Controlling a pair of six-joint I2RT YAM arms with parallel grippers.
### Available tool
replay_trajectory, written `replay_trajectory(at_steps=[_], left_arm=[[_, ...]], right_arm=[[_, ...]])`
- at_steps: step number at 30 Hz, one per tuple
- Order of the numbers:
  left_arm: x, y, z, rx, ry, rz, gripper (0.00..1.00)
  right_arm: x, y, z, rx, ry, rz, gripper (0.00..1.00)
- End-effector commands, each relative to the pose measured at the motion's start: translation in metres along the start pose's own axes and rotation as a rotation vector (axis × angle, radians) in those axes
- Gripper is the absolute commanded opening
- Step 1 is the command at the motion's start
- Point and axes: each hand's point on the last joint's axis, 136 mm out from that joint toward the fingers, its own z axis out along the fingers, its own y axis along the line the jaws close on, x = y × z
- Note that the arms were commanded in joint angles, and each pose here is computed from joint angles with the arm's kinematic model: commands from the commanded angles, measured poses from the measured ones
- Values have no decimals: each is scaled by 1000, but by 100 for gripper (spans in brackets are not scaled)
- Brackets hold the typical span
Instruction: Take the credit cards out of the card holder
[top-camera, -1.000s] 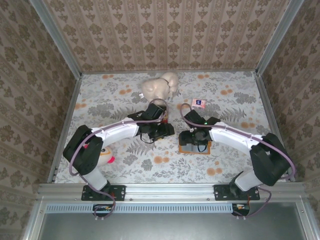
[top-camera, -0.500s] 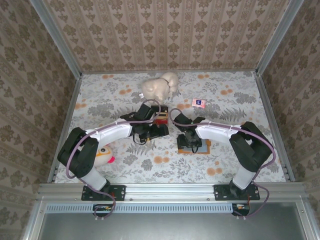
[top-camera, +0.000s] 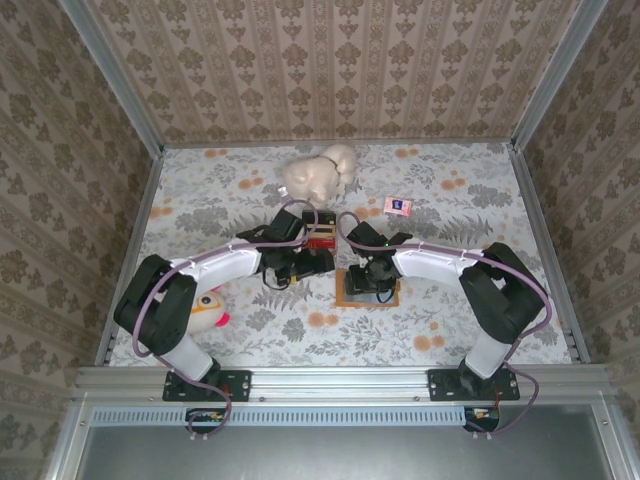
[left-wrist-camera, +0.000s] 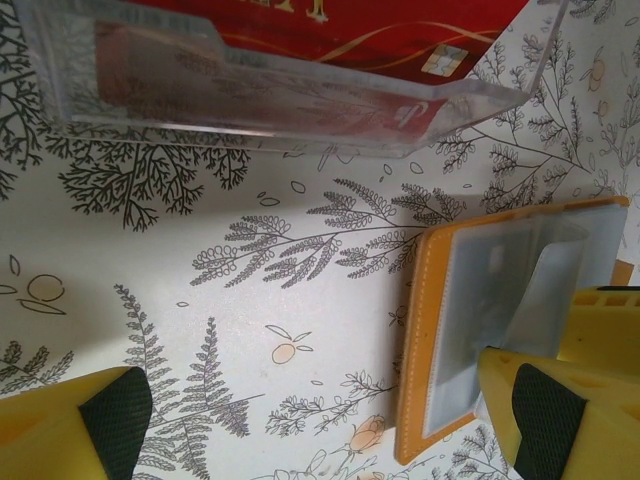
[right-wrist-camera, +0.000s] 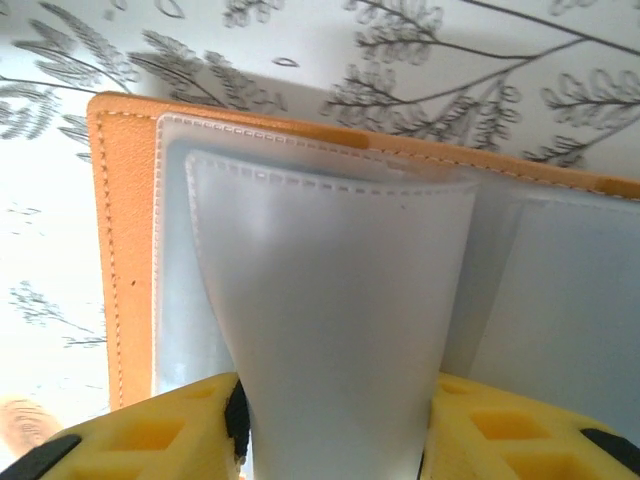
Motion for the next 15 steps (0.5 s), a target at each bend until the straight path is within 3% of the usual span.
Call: replay_trajectory(at_steps=[1, 7, 15], left_arm=[[-2, -7, -11, 43, -22, 11, 97], [1, -13, -15, 92, -30, 7, 93], [4, -38, -10, 201, -5, 18, 59]], right_arm=[[-1, 9, 4, -37, 3, 48, 46], [-1, 0, 6, -3, -19, 73, 42], [-4, 2, -1, -29, -56, 81, 37]])
